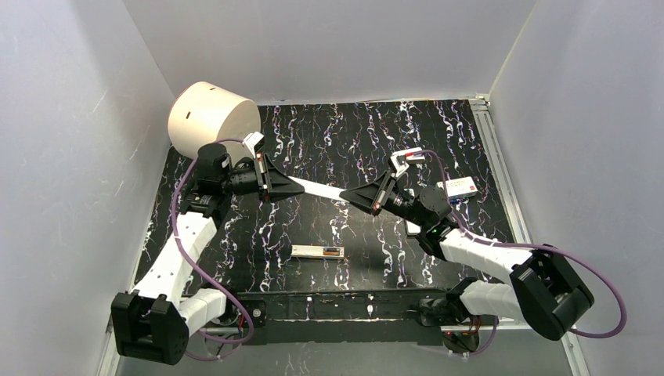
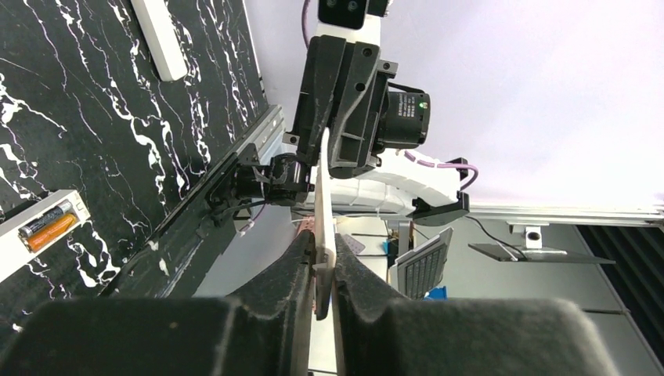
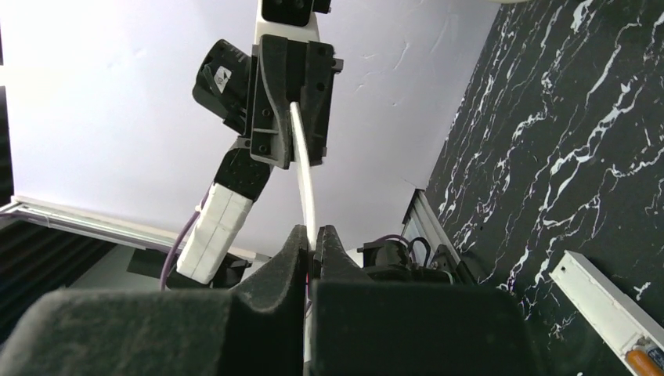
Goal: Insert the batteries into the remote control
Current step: Load the battery cover into the remote control.
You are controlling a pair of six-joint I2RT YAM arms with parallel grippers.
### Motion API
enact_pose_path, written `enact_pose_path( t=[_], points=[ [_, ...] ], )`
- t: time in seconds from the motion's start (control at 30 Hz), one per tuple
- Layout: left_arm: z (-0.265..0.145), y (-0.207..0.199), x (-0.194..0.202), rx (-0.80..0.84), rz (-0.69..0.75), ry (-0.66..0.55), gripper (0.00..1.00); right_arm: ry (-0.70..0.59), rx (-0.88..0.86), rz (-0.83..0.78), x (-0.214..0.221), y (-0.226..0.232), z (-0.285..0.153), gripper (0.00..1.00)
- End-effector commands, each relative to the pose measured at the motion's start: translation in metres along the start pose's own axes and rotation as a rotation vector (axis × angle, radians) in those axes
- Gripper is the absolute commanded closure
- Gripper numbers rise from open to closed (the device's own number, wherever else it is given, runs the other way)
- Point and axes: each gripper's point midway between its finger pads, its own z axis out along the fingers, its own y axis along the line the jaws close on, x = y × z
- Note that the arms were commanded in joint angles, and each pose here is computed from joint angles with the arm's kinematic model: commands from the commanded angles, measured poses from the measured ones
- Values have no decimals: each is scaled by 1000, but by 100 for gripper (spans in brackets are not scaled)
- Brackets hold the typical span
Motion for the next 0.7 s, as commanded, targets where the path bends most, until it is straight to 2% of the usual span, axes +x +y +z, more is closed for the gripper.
enact_pose_path(
  t=[0.0, 0.1, 0.27, 0.37, 0.5, 0.67],
  points=[
    [-6, -11, 8, 9, 64, 5, 77, 34, -59, -53, -2, 24, 9, 99],
    [-10, 1, 6, -97, 113, -37, 54, 25, -9, -60, -3, 15, 8, 99],
    [-40, 62, 0, -493, 206, -156, 43, 64, 231, -110, 5, -32, -6, 99],
    [-53, 85, 4, -589, 225, -194, 36, 115, 395, -153, 14, -65, -24, 99],
    [-66, 119, 14, -691, 147, -254, 25, 210, 444, -115, 41, -89, -31, 99],
    [-65, 155, 34, -724, -10, -262, 17, 238, 497, -121, 70, -109, -24, 99]
  ],
)
